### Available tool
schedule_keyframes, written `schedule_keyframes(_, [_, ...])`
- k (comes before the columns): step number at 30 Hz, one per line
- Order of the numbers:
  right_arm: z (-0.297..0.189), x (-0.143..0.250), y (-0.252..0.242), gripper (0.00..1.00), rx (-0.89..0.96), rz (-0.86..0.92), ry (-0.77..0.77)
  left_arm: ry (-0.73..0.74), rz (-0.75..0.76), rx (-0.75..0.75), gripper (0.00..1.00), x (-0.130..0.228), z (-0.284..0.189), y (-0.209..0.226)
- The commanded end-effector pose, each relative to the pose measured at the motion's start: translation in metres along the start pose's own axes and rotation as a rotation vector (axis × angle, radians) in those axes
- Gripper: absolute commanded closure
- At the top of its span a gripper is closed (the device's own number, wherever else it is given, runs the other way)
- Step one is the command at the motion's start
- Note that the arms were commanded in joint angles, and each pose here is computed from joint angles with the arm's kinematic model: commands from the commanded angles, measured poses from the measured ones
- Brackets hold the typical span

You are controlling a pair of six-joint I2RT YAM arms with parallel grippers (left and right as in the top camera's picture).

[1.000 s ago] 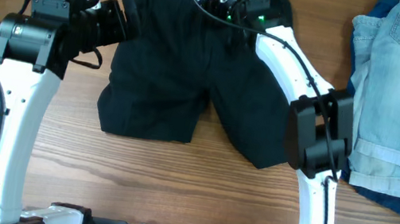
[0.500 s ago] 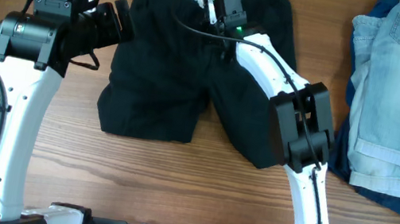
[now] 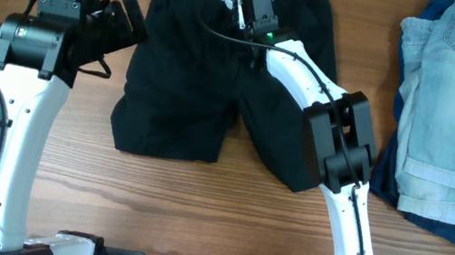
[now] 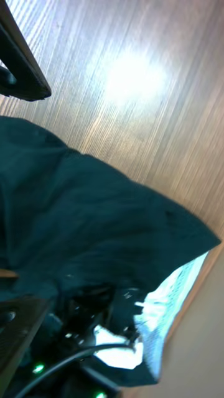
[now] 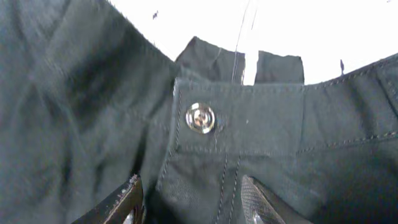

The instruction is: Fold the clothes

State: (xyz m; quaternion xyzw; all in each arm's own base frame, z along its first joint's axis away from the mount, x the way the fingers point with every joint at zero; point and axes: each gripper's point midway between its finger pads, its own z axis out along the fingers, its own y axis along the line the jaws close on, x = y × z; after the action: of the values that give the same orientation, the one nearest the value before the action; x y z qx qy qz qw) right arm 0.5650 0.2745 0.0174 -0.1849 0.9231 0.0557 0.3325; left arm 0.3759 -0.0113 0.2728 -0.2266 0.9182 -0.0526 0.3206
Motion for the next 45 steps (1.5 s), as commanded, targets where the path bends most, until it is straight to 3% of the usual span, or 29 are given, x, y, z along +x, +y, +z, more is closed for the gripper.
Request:
schedule_keyframes(1, [-0.011,-0.020,0.008,0.49,-0.034,0.056,-0.046,-0.032,-0.096,-0.066,0.00,-0.012,0.001,0.021])
schedule_keyframes(6, [0.007,-0.003,0.008,0.51,-0.031,0.054,-0.010,-0.018,-0.104,-0.085,0.00,-0.010,0.001,0.028])
schedule_keyframes(10, [0.014,0.007,0.004,0.65,-0.005,0.051,0.012,-0.014,-0.103,-0.087,0.00,-0.009,0.001,0.029])
schedule_keyframes(11, [0.013,0.006,0.000,0.80,0.016,0.050,0.009,-0.015,-0.103,-0.087,0.00,-0.009,0.001,0.029])
schedule_keyframes(12, [0.013,0.006,-0.002,0.88,0.029,0.049,0.011,-0.015,-0.104,-0.087,0.00,-0.009,0.001,0.029])
schedule_keyframes(14, [0.009,0.004,-0.005,0.95,0.044,0.048,0.021,-0.015,-0.103,-0.087,0.00,-0.009,0.001,0.029])
schedule_keyframes(16, [-0.003,-0.007,-0.005,0.96,0.044,0.049,0.013,-0.015,-0.103,-0.087,0.00,-0.009,0.001,0.029])
schedule_keyframes(22, [-0.071,-0.095,0.000,0.96,0.000,0.062,-0.176,-0.015,-0.102,-0.087,0.00,-0.009,0.001,0.029])
schedule_keyframes(30, [-0.048,-0.132,-0.011,0.95,0.033,0.070,-0.397,-0.008,-0.091,-0.091,0.00,-0.008,0.001,0.030])
schedule_keyframes(33, [-0.027,-0.124,-0.026,0.94,0.051,0.089,-0.397,-0.007,-0.091,-0.091,0.00,-0.008,0.001,0.030])
schedule_keyframes(35, [-0.008,-0.110,-0.036,0.91,0.061,0.115,-0.374,-0.007,-0.091,-0.091,0.00,-0.008,0.001,0.030])
schedule_keyframes(37, [0.010,-0.096,-0.046,0.82,0.060,0.136,-0.352,-0.008,-0.091,-0.091,0.00,-0.008,0.001,0.030])
schedule_keyframes(38, [0.016,-0.092,-0.049,0.55,0.059,0.139,-0.350,-0.007,-0.091,-0.091,0.00,-0.008,0.001,0.030])
schedule_keyframes(39, [0.019,-0.091,-0.052,0.19,0.063,0.141,-0.349,-0.007,-0.091,-0.091,0.00,-0.008,0.001,0.030])
schedule_keyframes(40, [0.018,-0.091,-0.055,0.01,0.067,0.144,-0.350,-0.008,-0.091,-0.091,0.00,-0.008,0.001,0.030])
schedule_keyframes(45, [-0.027,-0.119,-0.057,0.01,0.070,0.139,-0.369,-0.008,-0.091,-0.091,0.00,-0.008,0.001,0.030])
